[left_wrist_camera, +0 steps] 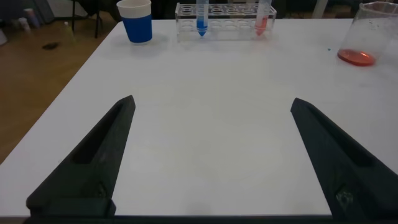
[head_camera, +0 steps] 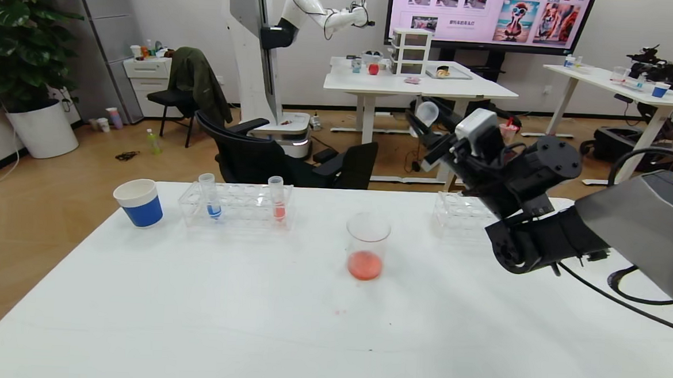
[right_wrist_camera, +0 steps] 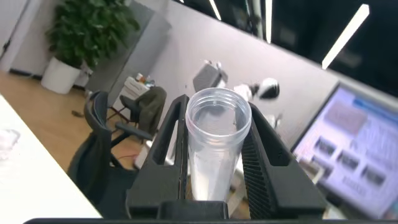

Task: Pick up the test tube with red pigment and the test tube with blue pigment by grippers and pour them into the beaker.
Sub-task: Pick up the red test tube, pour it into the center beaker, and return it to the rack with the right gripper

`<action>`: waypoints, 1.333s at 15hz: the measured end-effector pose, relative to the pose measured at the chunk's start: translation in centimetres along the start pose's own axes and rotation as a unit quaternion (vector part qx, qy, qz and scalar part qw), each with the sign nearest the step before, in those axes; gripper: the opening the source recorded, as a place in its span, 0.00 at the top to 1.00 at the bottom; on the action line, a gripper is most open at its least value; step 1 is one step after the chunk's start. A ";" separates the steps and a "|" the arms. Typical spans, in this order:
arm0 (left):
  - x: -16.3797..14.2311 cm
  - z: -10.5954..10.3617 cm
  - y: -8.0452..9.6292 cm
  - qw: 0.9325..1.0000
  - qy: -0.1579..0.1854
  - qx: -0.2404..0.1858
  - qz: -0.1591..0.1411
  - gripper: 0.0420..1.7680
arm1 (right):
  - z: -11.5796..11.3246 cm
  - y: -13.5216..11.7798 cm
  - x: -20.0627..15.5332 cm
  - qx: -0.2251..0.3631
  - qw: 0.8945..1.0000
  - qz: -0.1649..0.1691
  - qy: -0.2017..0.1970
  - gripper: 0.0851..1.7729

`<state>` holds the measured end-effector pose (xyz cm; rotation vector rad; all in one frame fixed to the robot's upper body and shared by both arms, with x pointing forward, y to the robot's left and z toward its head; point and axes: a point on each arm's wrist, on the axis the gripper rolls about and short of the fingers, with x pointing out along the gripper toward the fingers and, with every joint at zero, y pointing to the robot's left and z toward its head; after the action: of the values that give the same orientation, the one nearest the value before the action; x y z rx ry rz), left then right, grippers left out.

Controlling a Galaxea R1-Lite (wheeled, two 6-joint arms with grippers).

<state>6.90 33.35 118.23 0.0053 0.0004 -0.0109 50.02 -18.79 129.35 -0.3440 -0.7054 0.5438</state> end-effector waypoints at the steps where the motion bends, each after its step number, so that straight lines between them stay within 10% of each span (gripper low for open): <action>1: 0.0 0.0 0.0 1.000 0.000 0.000 0.000 0.01 | 0.7 -0.2 -0.6 0.035 0.999 -0.027 0.028 0.74; 8: 0.0 0.0 0.0 1.000 0.000 0.000 0.000 0.01 | 5.2 -4.1 -6.1 0.208 0.942 -0.087 0.248 0.74; 12: 0.0 0.0 0.0 1.000 0.000 0.000 0.000 0.01 | 6.5 -8.6 -8.4 0.194 0.931 -0.146 0.272 0.74; 20: 0.0 0.0 0.0 1.000 0.000 0.000 0.000 0.01 | 6.0 -18.3 -12.1 0.172 0.877 -0.265 0.362 0.74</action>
<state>6.90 33.35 118.23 0.0057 0.0004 -0.0109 44.71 -39.87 136.02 0.0055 0.0488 -0.0146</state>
